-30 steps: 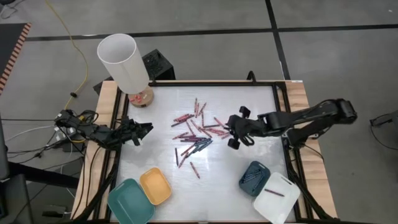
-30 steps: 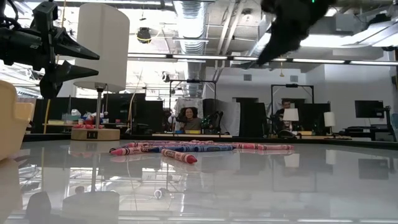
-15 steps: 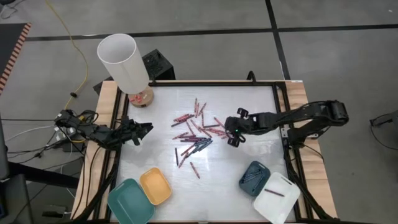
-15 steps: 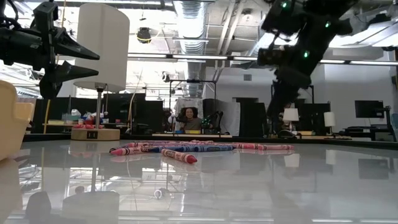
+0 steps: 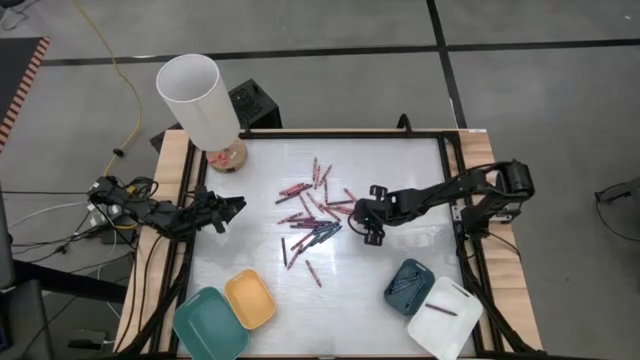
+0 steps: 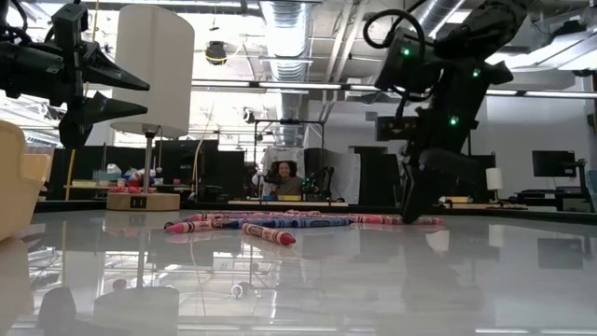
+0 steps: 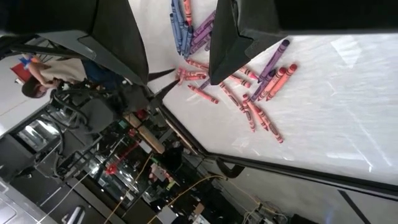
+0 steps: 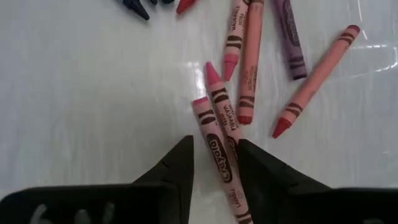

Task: Sort crayons
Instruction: Put the pink crayon into the yellow bin, then adjust the blue bin

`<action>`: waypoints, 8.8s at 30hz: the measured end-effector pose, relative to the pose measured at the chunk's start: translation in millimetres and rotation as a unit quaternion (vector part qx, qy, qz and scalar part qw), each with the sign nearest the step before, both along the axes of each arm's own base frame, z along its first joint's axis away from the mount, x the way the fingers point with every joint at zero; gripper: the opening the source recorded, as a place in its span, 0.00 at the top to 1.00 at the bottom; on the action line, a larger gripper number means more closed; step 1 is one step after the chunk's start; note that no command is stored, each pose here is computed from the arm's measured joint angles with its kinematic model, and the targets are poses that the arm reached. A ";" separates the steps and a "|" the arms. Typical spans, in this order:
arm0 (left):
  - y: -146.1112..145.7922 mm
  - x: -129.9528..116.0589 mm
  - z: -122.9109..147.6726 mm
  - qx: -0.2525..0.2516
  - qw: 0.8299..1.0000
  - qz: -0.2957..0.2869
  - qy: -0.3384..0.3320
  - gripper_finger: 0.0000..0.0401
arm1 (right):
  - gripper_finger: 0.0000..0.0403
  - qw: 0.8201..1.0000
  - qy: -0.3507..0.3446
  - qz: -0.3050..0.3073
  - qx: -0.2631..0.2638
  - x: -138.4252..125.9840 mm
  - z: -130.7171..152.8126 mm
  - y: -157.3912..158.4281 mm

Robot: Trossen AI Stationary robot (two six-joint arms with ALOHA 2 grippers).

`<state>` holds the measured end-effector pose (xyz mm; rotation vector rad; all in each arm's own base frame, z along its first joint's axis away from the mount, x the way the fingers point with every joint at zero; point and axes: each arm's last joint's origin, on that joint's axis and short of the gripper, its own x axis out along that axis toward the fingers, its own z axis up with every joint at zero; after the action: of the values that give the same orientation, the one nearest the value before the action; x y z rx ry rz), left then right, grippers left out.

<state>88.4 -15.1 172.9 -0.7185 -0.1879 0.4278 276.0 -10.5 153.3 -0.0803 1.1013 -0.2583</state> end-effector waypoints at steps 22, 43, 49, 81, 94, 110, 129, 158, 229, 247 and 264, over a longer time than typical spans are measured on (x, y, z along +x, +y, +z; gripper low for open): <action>0.0 0.0 0.0 0.000 1.000 0.000 0.000 0.60 | 0.82 0.999 0.030 -0.013 0.013 -1.6 -8.7 3.2; 0.0 0.0 0.0 -0.001 1.000 0.000 0.000 0.60 | 0.99 0.998 -0.051 -0.007 0.023 29.1 34.1 41.6; -0.1 0.0 -0.1 -0.002 1.000 -0.001 -0.001 0.60 | 0.99 0.992 -0.126 0.016 0.024 45.9 65.1 64.6; -0.7 0.4 0.1 -0.015 1.000 -0.014 -0.008 0.60 | 1.00 0.855 -0.492 0.145 0.075 166.6 95.8 148.3; -2.3 1.0 0.7 -0.026 0.999 -0.044 -0.016 0.60 | 1.00 0.837 -0.468 0.252 0.126 247.7 88.9 175.8; -3.0 1.3 1.1 -0.035 0.997 -0.058 -0.021 0.60 | 1.00 0.725 -0.516 0.404 0.213 298.4 50.8 190.7; -2.9 1.2 0.8 -0.032 0.998 -0.056 -0.019 0.60 | 1.00 0.693 -0.530 0.441 0.211 296.8 47.5 190.3; -2.9 1.2 0.7 -0.032 0.998 -0.056 -0.018 0.60 | 0.90 0.703 -0.537 0.429 0.182 299.1 47.5 185.1; -45.2 64.8 81.3 0.023 0.931 -0.179 0.317 0.60 | 0.70 0.948 0.094 0.298 0.068 181.1 102.6 105.1; -145.9 62.5 103.3 -0.096 0.791 -0.154 0.584 0.98 | 0.70 0.969 0.087 0.228 -0.046 101.2 185.3 155.9; -187.1 24.1 86.6 -0.208 0.725 -0.122 0.645 1.00 | 0.70 0.975 0.066 0.199 -0.072 88.1 192.9 172.0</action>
<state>112.6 -202.2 259.5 -0.7178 1.3658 0.6379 364.1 161.5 346.2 -0.4477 1.1706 0.0294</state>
